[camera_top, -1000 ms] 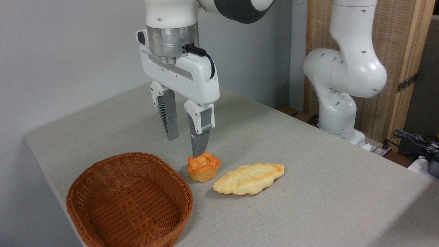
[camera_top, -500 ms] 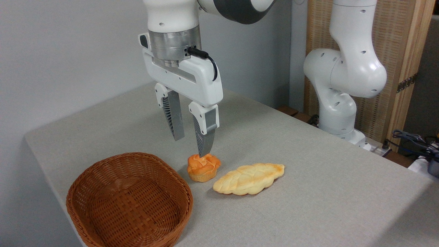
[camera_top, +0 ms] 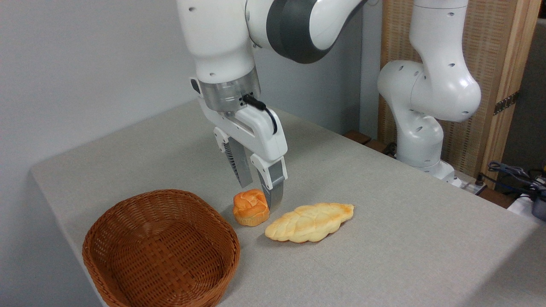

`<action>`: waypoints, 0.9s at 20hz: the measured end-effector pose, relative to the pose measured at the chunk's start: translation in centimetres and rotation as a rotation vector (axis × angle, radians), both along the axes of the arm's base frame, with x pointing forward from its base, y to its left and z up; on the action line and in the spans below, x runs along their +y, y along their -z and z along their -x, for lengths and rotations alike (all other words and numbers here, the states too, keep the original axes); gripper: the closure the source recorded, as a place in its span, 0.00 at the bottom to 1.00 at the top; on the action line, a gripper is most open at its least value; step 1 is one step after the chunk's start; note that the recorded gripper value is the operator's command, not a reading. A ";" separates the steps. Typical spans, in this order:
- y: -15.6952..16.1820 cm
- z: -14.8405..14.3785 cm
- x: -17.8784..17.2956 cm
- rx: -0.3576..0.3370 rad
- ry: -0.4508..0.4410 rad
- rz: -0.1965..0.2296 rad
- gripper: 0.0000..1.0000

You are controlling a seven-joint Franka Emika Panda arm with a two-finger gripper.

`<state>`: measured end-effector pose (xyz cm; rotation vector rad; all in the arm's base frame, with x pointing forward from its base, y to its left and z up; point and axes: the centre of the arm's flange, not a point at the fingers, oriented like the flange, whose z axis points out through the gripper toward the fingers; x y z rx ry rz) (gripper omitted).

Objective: Put bread into the basket

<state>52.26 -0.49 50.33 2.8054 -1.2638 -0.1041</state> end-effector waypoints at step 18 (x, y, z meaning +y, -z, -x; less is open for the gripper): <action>5.9 -0.4 -7.2 0.104 0.469 0.038 0.00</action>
